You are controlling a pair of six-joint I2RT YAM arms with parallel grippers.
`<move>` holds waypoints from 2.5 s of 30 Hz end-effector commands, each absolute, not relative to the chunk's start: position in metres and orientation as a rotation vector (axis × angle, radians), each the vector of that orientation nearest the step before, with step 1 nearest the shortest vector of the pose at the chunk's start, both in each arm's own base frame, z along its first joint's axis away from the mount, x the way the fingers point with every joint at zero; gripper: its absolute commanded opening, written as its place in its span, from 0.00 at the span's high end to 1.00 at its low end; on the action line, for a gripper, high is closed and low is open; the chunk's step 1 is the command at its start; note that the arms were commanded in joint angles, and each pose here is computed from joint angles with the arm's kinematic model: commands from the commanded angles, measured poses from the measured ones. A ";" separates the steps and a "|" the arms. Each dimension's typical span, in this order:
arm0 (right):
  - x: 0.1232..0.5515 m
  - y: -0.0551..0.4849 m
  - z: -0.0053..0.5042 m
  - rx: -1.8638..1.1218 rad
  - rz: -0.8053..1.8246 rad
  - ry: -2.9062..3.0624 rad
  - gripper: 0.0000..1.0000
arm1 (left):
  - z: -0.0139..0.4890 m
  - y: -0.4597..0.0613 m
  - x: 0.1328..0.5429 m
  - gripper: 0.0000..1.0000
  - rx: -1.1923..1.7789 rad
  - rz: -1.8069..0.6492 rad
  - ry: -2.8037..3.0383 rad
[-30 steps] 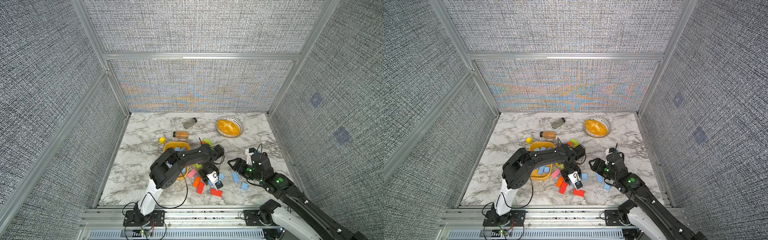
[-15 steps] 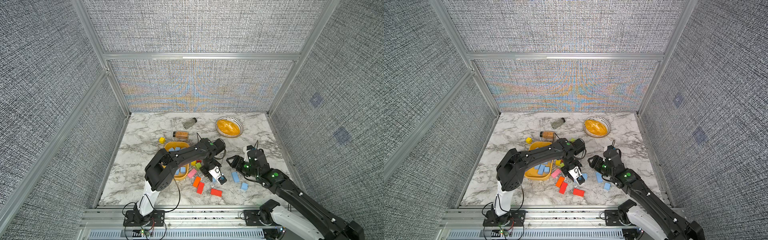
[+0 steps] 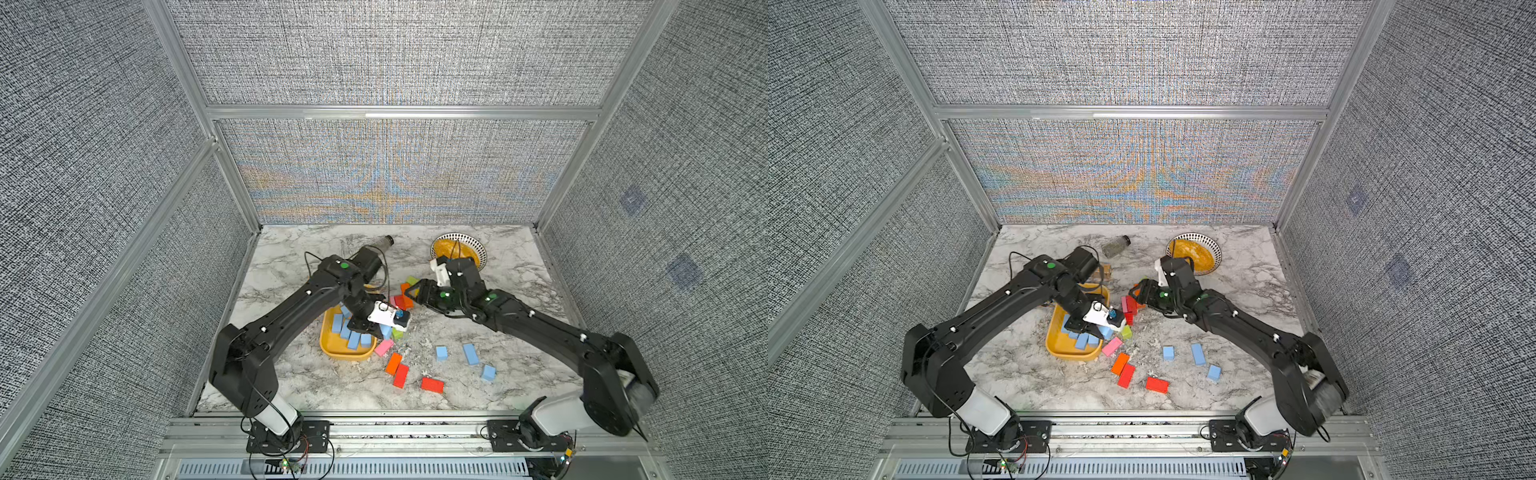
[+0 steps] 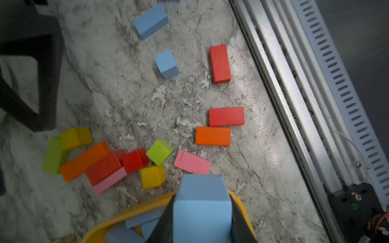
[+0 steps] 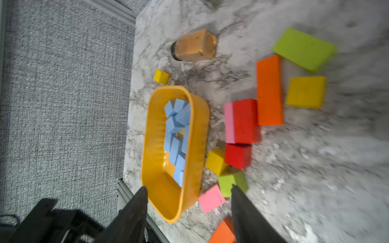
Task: Pick out the blue building blocks
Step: Place the building block in the storage box, then pick up the building block from the center of the board.
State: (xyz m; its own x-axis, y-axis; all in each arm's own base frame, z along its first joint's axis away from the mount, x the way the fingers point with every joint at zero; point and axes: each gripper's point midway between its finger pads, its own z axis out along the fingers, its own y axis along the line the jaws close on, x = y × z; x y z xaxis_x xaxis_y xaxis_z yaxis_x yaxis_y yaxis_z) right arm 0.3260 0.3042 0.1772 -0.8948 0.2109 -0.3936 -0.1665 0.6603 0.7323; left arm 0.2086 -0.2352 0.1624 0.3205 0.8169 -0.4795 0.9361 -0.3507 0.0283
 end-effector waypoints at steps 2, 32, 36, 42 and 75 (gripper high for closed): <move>0.325 0.332 0.172 -0.141 1.181 2.461 0.36 | 0.152 -0.208 0.236 0.85 2.062 -0.495 1.845; 0.322 0.321 0.156 -0.062 1.157 2.479 0.37 | 0.129 -0.153 0.314 0.34 1.479 -0.351 2.263; 0.325 0.324 0.152 -0.063 1.150 2.498 0.37 | 0.147 -0.154 0.315 0.33 1.379 -0.368 2.269; 0.318 0.313 0.134 -0.059 1.035 2.607 0.37 | 0.168 -0.161 0.320 0.28 1.055 -0.475 2.337; 0.223 0.206 0.052 -0.011 0.268 3.115 0.38 | 0.165 -0.140 0.291 0.09 0.532 -0.575 2.355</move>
